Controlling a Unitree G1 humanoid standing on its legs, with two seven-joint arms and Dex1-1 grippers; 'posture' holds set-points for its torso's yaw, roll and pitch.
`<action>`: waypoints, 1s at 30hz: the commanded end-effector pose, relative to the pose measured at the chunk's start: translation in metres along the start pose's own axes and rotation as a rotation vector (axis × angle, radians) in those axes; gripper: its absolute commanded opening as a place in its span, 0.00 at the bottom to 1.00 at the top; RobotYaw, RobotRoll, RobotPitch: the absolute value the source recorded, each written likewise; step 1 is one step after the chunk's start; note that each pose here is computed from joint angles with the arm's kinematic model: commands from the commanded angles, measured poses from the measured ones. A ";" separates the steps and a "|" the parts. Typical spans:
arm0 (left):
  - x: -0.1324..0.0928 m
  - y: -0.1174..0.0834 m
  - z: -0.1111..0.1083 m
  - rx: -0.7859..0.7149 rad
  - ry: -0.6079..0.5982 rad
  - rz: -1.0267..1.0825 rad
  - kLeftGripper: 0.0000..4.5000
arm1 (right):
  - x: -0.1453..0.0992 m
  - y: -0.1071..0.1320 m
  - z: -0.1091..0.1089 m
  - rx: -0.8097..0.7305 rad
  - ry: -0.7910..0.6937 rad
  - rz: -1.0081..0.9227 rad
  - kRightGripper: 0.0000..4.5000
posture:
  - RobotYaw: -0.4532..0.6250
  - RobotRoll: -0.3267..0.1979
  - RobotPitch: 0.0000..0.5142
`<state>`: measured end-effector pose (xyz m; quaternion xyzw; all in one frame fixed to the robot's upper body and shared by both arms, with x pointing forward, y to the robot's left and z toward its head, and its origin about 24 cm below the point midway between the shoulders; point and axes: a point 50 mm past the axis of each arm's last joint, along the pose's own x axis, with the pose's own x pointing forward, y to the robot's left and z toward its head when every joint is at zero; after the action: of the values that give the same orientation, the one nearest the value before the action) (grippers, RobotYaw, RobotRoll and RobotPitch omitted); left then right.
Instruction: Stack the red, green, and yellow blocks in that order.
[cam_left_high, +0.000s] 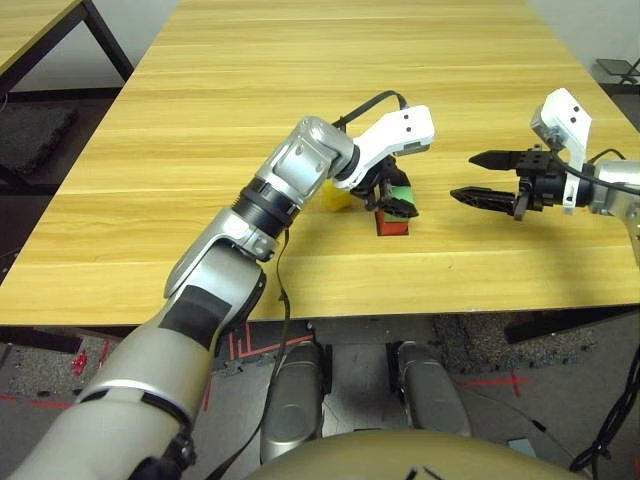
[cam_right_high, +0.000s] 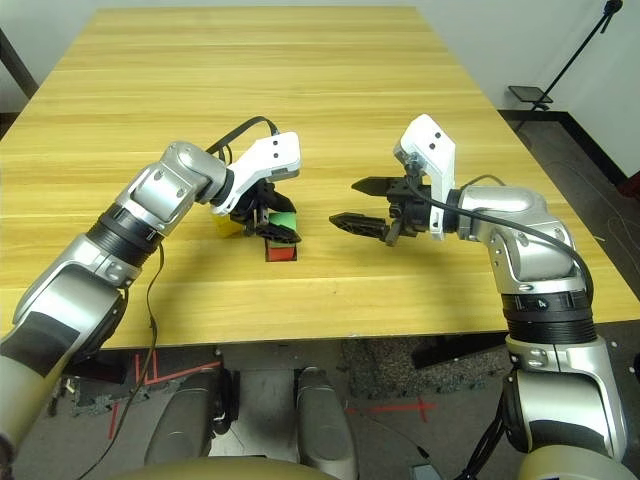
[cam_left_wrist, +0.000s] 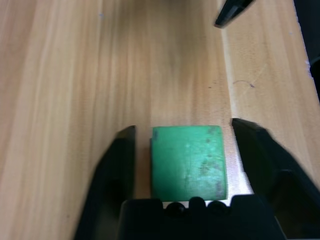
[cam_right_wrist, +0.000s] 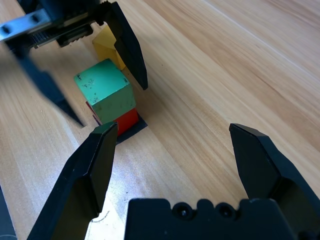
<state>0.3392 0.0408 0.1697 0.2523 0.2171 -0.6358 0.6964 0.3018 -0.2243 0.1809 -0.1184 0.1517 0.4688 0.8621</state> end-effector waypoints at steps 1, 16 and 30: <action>-0.024 -0.002 0.005 -0.025 -0.016 0.046 0.99 | -0.004 -0.001 0.003 -0.009 -0.015 -0.003 1.00 | 0.39 0.48 0.20; -0.057 0.004 -0.061 -0.294 0.061 0.321 0.99 | -0.006 -0.003 0.005 -0.008 -0.021 -0.010 1.00 | 0.40 0.47 0.16; -0.041 0.019 -0.078 -0.286 0.123 0.368 0.99 | -0.006 -0.001 0.007 0.000 -0.031 -0.005 1.00 | 0.39 0.47 0.17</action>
<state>0.3573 0.1202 0.1421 0.2101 0.2823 -0.4431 0.8245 0.3020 -0.2261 0.1860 -0.1101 0.1426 0.4706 0.8638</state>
